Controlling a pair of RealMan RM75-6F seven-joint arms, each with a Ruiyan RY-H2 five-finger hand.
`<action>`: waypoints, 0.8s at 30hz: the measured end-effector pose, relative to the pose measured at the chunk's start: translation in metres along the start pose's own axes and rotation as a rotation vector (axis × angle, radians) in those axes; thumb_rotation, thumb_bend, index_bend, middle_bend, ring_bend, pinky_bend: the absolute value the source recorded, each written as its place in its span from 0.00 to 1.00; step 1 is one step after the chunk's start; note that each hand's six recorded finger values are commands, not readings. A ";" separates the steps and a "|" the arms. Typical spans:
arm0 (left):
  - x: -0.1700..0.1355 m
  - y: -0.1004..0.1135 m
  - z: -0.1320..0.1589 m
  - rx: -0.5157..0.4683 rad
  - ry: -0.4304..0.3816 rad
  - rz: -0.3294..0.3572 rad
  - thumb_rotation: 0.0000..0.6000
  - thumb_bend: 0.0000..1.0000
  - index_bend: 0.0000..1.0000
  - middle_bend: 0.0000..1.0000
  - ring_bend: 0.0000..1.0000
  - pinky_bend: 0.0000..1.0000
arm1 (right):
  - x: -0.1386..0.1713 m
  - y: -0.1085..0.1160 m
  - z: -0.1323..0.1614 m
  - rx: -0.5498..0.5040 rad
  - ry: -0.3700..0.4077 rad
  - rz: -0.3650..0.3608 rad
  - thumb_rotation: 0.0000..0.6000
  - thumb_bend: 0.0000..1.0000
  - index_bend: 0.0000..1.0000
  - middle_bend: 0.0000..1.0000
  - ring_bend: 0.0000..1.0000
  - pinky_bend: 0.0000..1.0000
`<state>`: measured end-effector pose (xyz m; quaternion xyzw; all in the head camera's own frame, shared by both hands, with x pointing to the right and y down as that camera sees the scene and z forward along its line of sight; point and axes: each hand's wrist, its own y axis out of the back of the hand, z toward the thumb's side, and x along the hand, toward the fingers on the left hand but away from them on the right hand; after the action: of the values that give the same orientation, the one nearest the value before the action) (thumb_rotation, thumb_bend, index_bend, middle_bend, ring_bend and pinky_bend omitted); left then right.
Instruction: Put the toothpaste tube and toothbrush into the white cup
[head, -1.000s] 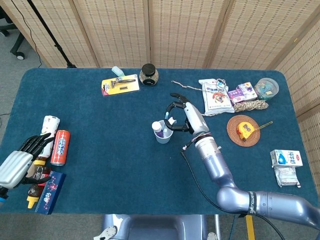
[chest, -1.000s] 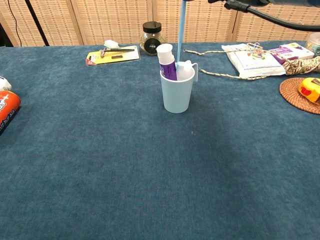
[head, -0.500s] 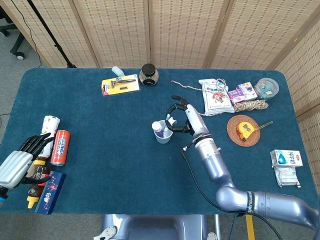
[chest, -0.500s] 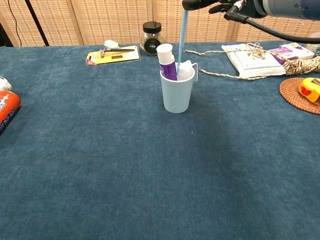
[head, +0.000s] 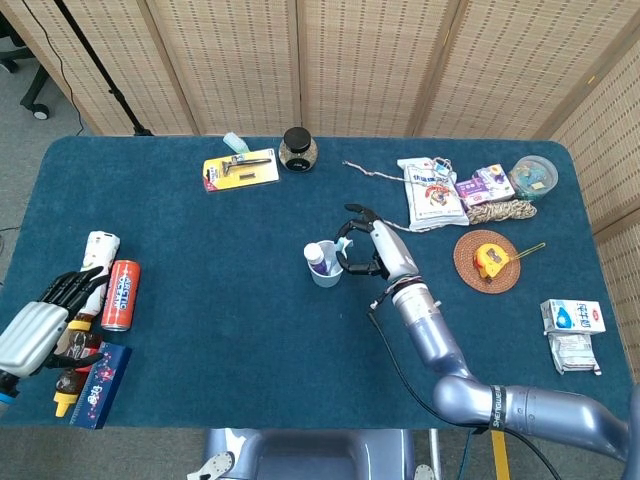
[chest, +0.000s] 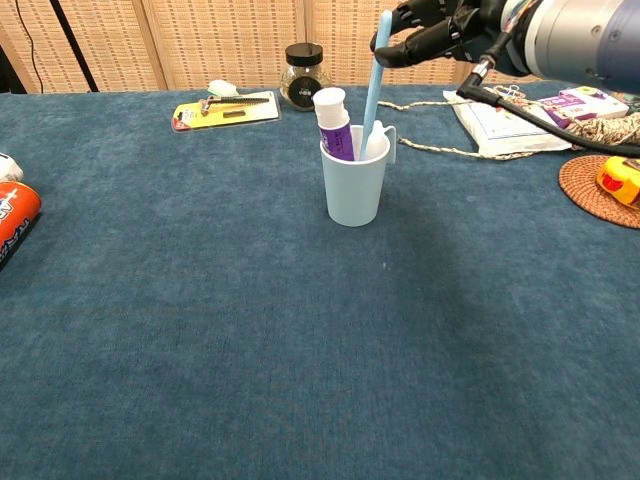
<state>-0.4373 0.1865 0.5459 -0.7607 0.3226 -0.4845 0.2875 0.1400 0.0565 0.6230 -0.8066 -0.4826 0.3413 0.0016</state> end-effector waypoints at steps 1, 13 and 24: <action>0.000 0.000 0.000 0.001 0.000 0.000 1.00 0.09 0.00 0.00 0.00 0.00 | 0.000 0.000 -0.001 0.001 0.001 0.001 1.00 0.47 0.40 0.09 0.00 0.00; 0.001 -0.001 0.001 0.005 0.001 -0.003 1.00 0.09 0.00 0.00 0.00 0.00 | 0.007 0.009 -0.002 0.012 0.043 -0.008 1.00 0.47 0.31 0.08 0.00 0.00; -0.005 0.002 -0.002 0.014 0.014 0.025 1.00 0.09 0.00 0.00 0.00 0.00 | 0.046 0.067 0.000 0.251 0.100 -0.113 1.00 0.48 0.16 0.01 0.00 0.00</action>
<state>-0.4411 0.1884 0.5422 -0.7511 0.3304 -0.4886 0.2965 0.2062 0.0564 0.5755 -0.7877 -0.4801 0.3575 0.1456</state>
